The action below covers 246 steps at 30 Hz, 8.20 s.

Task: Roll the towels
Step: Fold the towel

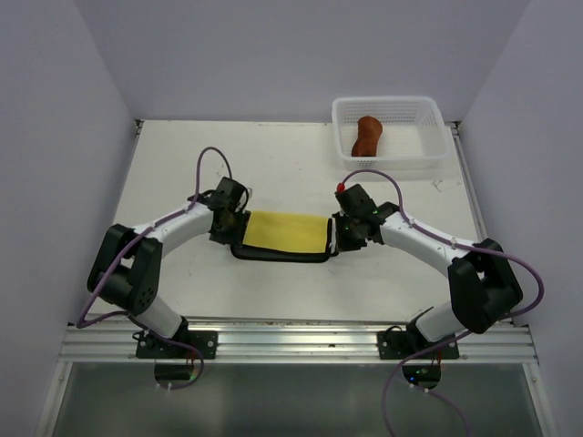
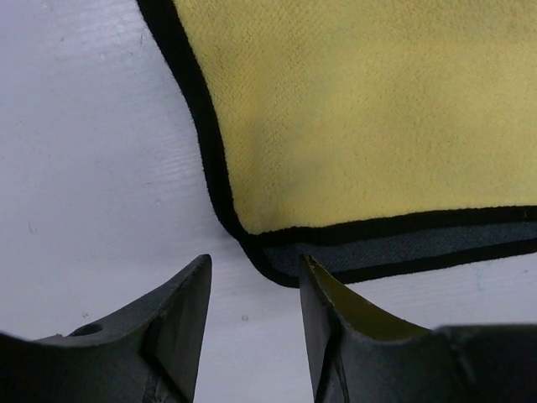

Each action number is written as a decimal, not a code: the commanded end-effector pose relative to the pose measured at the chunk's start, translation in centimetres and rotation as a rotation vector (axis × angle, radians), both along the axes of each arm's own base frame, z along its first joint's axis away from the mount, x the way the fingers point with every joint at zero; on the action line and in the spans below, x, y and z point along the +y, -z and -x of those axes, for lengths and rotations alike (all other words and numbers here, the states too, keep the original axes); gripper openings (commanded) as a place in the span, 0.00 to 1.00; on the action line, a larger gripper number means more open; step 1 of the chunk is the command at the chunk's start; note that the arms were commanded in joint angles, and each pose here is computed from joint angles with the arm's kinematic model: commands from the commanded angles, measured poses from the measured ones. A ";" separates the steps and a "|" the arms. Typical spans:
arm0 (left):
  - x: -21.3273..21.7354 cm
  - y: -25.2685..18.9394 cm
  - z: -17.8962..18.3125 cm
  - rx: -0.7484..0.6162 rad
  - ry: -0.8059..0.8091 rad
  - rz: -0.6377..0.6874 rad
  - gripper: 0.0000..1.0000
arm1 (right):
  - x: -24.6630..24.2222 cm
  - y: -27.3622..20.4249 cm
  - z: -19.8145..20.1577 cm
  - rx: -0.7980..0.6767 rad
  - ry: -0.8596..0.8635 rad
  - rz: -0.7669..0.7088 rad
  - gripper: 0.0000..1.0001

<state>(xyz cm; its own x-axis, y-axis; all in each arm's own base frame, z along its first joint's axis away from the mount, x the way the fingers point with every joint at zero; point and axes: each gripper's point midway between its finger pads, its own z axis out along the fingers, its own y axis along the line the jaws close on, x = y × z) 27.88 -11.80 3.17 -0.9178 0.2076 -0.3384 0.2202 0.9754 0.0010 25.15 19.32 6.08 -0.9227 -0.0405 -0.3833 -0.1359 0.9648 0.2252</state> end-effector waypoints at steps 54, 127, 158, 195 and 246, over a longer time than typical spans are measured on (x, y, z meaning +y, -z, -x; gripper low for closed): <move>0.7 0.8 -2.6 -0.049 -0.191 0.229 0.18 | 0.3 0.9 -0.1 -0.019 0.008 -0.023 0.00; 0.6 -5.2 -0.4 -0.214 -0.260 0.276 0.00 | -2.5 0.9 -0.4 -0.070 0.116 0.081 0.00; -0.4 -1.4 2.7 -0.136 -0.298 0.299 0.00 | -1.2 1.6 -0.7 -0.062 0.092 0.032 0.00; -3.4 -5.6 -8.2 -0.302 -0.201 0.234 0.00 | 4.1 -4.2 -8.1 -0.187 0.063 -0.079 0.11; 0.4 2.1 -7.0 -0.243 -0.340 0.045 0.00 | 8.7 4.1 -11.3 0.072 0.072 -0.249 0.19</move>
